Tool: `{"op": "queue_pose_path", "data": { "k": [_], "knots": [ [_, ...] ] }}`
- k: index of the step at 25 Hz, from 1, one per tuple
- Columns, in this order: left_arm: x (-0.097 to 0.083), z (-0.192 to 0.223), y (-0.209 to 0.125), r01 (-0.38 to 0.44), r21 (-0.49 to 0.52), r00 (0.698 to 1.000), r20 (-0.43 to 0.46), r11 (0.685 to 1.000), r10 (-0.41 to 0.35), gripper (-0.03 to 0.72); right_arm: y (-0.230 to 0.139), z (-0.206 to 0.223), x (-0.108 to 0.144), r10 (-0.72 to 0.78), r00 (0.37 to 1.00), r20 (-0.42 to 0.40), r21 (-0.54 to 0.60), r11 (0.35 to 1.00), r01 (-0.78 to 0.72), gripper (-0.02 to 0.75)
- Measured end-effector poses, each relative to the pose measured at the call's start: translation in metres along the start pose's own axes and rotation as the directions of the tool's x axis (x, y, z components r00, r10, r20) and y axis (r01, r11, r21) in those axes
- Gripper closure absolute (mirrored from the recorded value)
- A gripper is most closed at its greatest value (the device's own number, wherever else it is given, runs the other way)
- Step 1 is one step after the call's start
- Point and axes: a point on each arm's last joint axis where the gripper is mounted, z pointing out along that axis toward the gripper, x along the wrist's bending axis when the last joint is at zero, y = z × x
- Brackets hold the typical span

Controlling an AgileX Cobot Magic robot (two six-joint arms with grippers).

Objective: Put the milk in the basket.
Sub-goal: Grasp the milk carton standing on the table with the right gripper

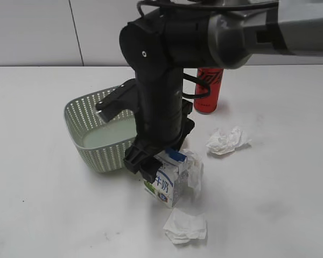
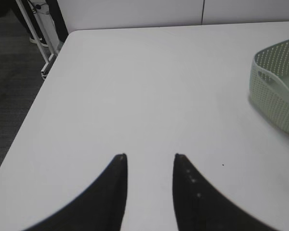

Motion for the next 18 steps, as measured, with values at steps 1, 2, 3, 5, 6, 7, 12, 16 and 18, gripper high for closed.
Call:
{"op": "queue_pose_path", "data": {
  "k": [1,2,3,5,6,7,12,16,18],
  "knots": [
    [0.0,0.0,0.0,0.0,0.0,1.0,0.0,1.0,0.0,0.448,0.0,0.002,0.0,0.001,1.0,-0.001,0.002,1.0,-0.001,0.092],
    [0.0,0.0,0.0,0.0,0.0,1.0,0.0,1.0,0.0,0.448,0.001,0.006,0.0,0.003,1.0,-0.003,0.011,1.0,-0.003,0.099],
    [0.0,0.0,0.0,0.0,0.0,1.0,0.0,1.0,0.0,0.448,0.001,0.009,0.001,0.008,1.0,-0.007,0.018,1.0,-0.008,0.107],
    [0.0,0.0,0.0,0.0,0.0,1.0,0.0,1.0,0.0,0.448,0.002,0.016,0.002,0.018,1.0,-0.02,0.032,0.999,-0.018,0.148],
    [0.0,0.0,0.0,0.0,0.0,1.0,0.0,1.0,0.0,0.448,0.002,0.018,0.003,0.023,0.999,-0.026,0.038,0.999,-0.022,0.174],
    [0.0,0.0,0.0,0.0,0.0,1.0,0.0,1.0,0.0,0.448,0.002,0.02,0.003,0.026,0.999,-0.031,0.042,0.999,-0.025,0.2],
    [0.0,0.0,0.0,0.0,0.0,1.0,0.0,1.0,0.0,0.448,0.002,0.022,0.003,0.03,0.999,-0.034,0.047,0.998,-0.028,0.386],
    [0.0,0.0,0.0,0.0,0.0,1.0,0.0,1.0,0.0,0.448,0.001,0.021,0.003,0.03,0.999,-0.034,0.052,0.998,-0.028,0.395],
    [0.0,0.0,0.0,0.0,0.0,1.0,0.0,1.0,0.0,0.448,0.0,0.021,0.004,0.03,0.999,-0.035,0.061,0.998,-0.028,0.395]
  ]
}}
